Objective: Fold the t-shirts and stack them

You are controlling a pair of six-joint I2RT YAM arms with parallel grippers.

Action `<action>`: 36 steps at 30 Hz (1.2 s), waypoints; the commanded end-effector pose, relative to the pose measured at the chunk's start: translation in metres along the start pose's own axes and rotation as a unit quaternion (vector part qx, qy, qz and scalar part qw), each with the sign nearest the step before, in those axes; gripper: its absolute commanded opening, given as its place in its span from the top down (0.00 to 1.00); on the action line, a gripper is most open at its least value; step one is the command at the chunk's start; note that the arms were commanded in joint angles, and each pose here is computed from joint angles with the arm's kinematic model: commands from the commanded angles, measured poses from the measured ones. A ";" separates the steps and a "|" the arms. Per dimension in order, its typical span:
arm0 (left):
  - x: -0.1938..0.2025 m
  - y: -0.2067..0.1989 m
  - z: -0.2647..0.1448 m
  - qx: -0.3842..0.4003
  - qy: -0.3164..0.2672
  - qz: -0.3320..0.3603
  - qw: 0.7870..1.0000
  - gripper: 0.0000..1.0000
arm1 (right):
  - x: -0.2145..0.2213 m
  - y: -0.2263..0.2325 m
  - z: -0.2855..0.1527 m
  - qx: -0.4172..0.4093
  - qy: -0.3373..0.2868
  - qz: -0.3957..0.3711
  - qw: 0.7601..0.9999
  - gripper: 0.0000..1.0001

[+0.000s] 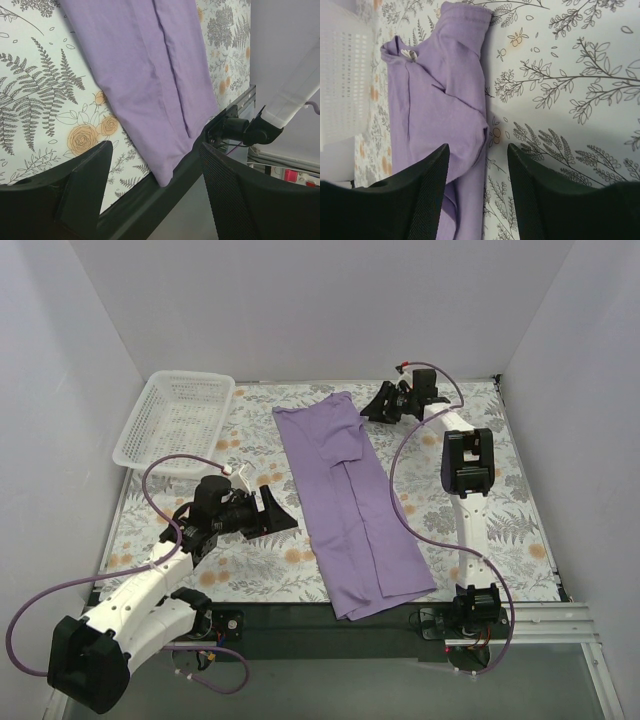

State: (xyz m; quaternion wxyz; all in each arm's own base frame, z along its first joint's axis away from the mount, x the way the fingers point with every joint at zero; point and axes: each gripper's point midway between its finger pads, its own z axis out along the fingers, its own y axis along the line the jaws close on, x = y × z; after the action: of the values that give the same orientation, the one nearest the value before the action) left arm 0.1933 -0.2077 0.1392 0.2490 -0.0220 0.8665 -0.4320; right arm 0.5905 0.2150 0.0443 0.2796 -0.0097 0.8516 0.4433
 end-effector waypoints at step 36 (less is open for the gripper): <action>-0.006 -0.003 0.000 -0.001 -0.009 0.016 1.000 0.31 | -0.047 0.042 -0.008 -0.094 -0.050 -0.044 0.993 0.99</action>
State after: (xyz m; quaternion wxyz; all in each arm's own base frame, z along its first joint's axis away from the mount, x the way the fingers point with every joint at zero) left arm 0.1948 -0.2072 0.1342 0.2457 -0.0215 0.8708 -0.4254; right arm 0.6057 0.2183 0.0440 0.2860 -0.0038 0.8201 0.4957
